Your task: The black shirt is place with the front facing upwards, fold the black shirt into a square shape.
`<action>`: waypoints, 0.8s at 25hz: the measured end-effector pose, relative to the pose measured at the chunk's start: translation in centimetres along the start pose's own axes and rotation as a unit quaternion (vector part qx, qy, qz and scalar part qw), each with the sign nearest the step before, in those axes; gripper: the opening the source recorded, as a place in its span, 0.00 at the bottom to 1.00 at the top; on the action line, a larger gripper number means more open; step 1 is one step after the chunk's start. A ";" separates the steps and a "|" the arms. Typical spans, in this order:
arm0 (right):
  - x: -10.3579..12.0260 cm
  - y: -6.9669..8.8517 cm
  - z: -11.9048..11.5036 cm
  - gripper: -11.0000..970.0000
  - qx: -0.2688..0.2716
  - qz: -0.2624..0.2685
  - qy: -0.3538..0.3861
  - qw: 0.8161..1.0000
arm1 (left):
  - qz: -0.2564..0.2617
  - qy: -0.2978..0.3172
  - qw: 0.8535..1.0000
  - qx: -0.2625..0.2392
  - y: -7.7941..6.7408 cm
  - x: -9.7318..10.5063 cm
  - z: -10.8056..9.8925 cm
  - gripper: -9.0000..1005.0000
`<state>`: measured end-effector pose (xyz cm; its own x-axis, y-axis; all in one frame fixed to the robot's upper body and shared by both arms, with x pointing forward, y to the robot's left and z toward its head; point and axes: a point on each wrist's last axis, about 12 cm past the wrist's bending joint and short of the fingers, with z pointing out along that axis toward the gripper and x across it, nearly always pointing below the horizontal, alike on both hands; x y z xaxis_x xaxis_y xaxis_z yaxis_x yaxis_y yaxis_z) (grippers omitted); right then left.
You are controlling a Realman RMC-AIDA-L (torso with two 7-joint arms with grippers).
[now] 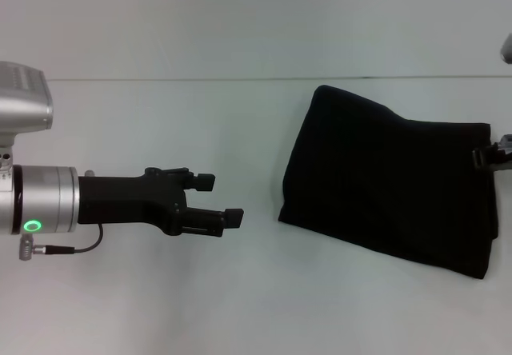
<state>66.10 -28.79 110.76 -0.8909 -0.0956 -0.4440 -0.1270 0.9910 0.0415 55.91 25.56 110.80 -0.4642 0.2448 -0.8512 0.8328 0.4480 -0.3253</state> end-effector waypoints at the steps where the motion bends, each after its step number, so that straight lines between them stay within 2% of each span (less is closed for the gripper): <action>1: -0.1 0.2 0.0 0.04 -0.001 -0.003 0.000 1.000 | 0.000 0.000 1.000 0.000 0.0 0.0 0.0 0.94; 11: -1.6 3.2 0.0 0.05 -0.019 -0.045 -0.017 0.999 | -0.004 -0.010 1.000 -0.004 0.1 0.0 -0.3 0.94; 20: -2.4 7.0 0.2 0.05 -0.045 -0.089 -0.025 0.995 | -0.006 -0.014 1.000 -0.007 0.2 0.0 -0.5 0.94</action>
<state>67.46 -21.61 111.97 -0.8287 -0.2621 -0.4945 -0.3212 0.9463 0.0367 55.93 26.10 110.97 -0.4655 0.2149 -0.8586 0.8226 0.4630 -0.3301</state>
